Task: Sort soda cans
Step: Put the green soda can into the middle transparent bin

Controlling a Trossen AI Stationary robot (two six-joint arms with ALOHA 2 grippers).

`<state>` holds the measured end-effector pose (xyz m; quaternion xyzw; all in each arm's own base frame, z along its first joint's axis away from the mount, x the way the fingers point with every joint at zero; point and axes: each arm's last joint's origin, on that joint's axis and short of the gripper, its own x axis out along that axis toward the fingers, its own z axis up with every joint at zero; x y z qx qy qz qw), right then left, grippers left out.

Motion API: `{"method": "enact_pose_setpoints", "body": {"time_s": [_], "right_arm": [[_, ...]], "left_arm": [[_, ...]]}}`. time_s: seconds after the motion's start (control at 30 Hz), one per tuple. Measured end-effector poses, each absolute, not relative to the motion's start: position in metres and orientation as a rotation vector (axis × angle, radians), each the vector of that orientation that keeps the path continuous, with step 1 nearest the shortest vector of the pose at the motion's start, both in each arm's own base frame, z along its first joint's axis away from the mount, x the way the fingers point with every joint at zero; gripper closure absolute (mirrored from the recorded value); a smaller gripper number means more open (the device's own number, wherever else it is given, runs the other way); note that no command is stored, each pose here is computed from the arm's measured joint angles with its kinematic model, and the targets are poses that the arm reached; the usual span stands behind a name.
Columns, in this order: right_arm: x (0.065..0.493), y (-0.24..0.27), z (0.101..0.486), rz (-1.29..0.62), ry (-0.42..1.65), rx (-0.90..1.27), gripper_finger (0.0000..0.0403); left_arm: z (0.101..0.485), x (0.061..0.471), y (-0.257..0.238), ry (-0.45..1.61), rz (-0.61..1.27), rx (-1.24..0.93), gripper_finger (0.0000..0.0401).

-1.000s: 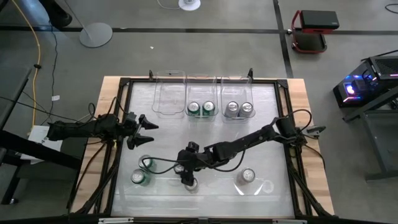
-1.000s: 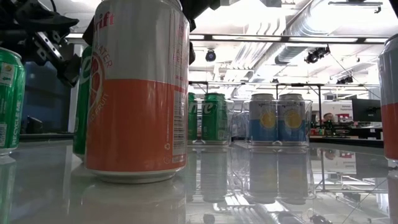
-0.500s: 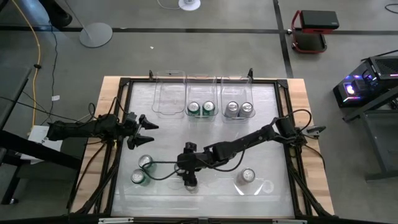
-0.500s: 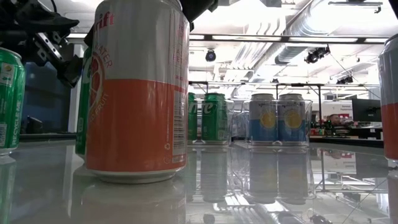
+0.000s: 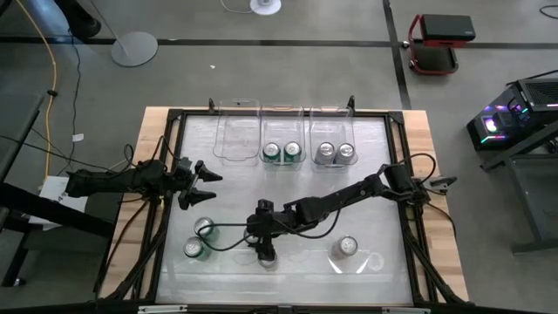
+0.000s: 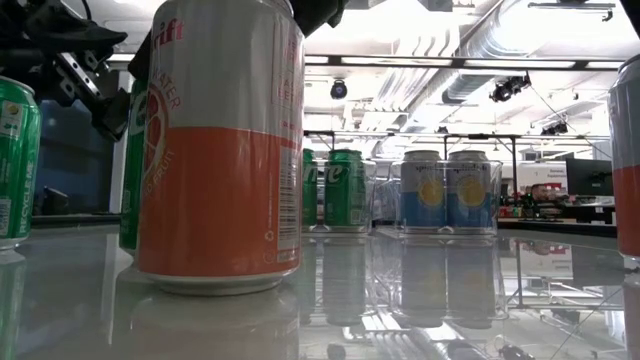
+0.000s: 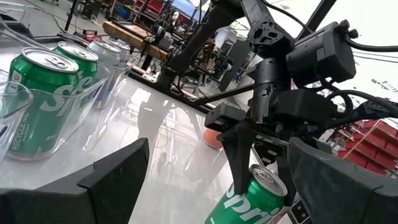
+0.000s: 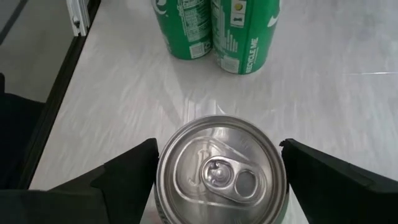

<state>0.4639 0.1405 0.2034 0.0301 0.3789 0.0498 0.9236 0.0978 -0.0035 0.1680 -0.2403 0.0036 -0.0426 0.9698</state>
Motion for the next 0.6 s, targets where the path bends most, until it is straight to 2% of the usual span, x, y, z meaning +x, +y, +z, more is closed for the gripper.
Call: {"method": "enact_pose_setpoints", "body": {"time_s": [0.33,0.6], "right_arm": [[0.4642,0.1384,0.2030,0.093,0.782,0.065,0.0126],[0.4656,0.1380,0.2054,0.103,0.768,0.045,0.0135]], "left_arm": [[0.1679,0.0979,-0.0035,0.009,-0.085,-0.486,0.0041],[0.1679,0.0979,-0.0035,0.009,-0.085,-0.489,0.0041]]}}
